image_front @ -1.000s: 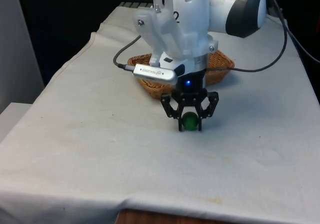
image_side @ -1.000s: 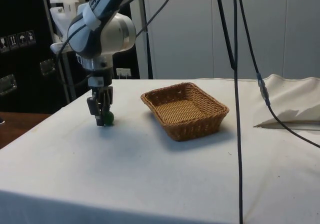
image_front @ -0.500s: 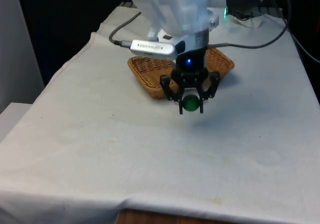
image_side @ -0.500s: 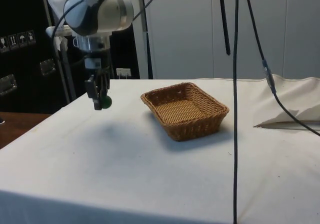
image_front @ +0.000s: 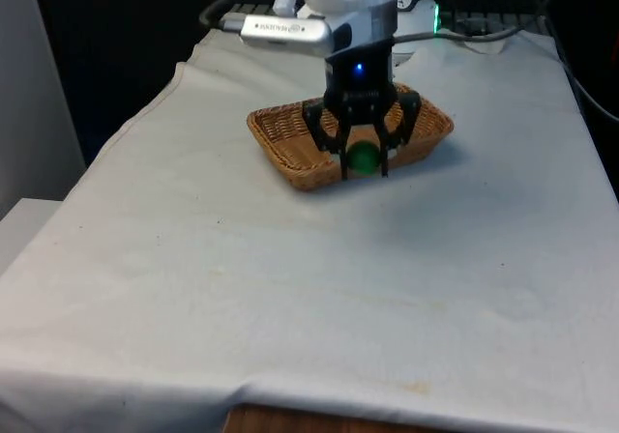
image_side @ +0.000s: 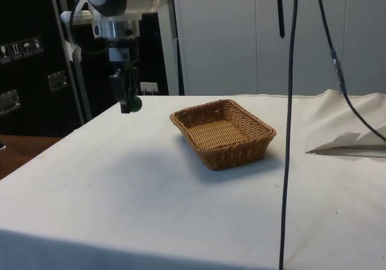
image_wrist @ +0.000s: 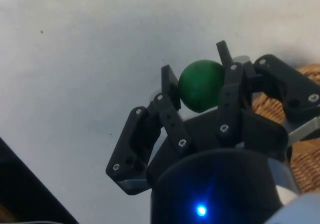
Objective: Pick up the ball and place it into the basket.
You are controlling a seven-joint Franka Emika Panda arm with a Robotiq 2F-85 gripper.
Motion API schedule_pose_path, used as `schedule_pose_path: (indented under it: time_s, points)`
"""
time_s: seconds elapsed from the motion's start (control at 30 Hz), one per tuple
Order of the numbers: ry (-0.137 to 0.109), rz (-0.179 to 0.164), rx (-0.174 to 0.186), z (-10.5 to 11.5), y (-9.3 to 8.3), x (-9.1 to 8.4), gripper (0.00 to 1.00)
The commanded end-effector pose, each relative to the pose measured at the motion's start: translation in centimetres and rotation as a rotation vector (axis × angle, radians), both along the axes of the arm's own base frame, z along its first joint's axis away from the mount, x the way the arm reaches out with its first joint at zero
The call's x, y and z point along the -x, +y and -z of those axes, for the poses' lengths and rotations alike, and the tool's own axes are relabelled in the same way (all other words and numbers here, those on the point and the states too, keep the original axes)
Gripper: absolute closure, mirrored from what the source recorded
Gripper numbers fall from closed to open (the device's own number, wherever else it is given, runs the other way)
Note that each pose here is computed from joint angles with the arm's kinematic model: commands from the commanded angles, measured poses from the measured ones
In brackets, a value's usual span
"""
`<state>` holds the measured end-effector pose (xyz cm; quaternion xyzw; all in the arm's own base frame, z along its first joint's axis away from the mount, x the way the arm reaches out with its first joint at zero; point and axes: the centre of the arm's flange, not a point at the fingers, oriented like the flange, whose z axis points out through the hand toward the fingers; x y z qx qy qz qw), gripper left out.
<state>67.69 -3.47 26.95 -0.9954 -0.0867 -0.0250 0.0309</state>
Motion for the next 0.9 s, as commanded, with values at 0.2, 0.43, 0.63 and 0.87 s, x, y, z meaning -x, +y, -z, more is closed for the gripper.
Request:
schedule_pose_path:
  time_s: [0.2,0.43,0.63,0.87]
  points:
    - [0.003,-0.003,0.006,-1.9,-1.0,2.0,1.00]
    - [0.010,-0.004,0.001,-3.2,-1.8,3.6,1.00]
    - [0.017,-0.006,-0.010,-4.0,-2.4,4.8,1.00]
    - [0.014,-0.009,0.001,-5.5,-3.1,6.7,1.00]
